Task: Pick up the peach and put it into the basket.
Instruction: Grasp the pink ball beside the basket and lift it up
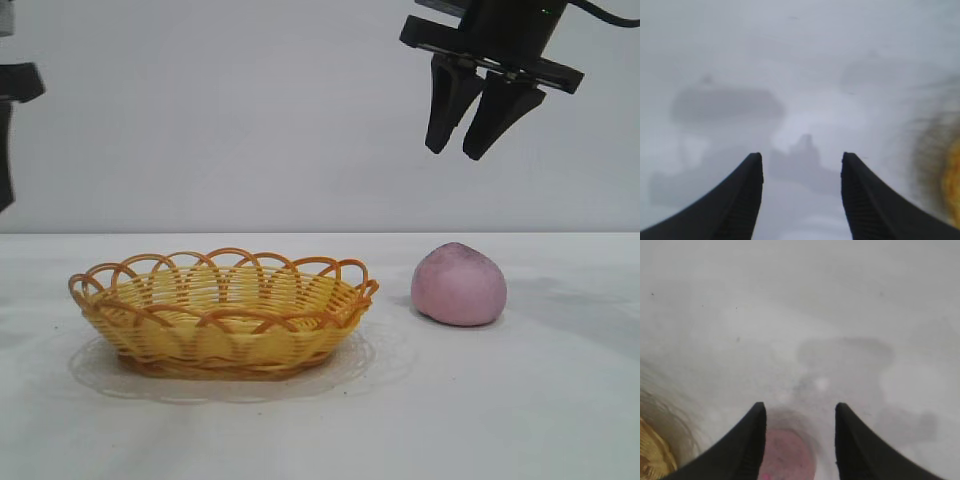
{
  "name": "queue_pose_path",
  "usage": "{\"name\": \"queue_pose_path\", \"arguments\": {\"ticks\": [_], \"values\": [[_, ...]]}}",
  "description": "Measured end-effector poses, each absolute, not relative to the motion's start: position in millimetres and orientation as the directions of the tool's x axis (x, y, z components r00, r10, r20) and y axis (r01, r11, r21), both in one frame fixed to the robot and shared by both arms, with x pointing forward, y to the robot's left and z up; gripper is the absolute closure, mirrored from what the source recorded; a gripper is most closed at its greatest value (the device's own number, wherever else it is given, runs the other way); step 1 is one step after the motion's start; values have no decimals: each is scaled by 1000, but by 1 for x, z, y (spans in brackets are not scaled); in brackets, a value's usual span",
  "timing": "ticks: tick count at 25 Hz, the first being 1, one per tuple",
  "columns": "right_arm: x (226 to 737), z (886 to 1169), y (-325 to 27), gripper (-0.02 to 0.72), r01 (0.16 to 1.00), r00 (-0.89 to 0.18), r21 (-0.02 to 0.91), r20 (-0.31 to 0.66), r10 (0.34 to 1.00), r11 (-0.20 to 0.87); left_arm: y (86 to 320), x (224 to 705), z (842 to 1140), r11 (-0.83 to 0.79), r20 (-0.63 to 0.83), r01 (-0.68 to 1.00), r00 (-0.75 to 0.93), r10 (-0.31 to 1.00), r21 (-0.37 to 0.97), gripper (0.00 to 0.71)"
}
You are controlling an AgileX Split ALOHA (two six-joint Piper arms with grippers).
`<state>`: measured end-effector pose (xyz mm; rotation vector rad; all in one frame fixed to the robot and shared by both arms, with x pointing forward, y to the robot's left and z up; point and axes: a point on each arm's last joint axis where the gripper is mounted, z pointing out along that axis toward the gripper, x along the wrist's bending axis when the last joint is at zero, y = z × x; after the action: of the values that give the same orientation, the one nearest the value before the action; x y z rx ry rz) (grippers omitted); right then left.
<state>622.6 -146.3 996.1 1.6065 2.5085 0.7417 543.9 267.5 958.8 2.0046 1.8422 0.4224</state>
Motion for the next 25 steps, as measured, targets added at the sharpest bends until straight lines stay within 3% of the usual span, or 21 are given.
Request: {"name": "queue_pose_path", "arguments": {"ticks": [3,7,13,17,25], "values": [[623,996,-146,449,837,-450,432,197,871,335,277,542,969,-36,-25,870,55,998,491,399],[622,996,-146,449,837,-453,429,198,869,338,281,522,1014,-47,-3,812,60,998,581,399],[622,997,-144,449,839,-453,434,227,862,327,289,440,1085,-59,26,715,58,998,697,399],[622,997,-143,449,838,-457,436,229,860,329,297,371,1086,-68,48,729,49,998,682,399],[621,997,-143,449,840,-455,435,238,858,325,304,277,1050,-40,30,711,27,999,702,399]]}}
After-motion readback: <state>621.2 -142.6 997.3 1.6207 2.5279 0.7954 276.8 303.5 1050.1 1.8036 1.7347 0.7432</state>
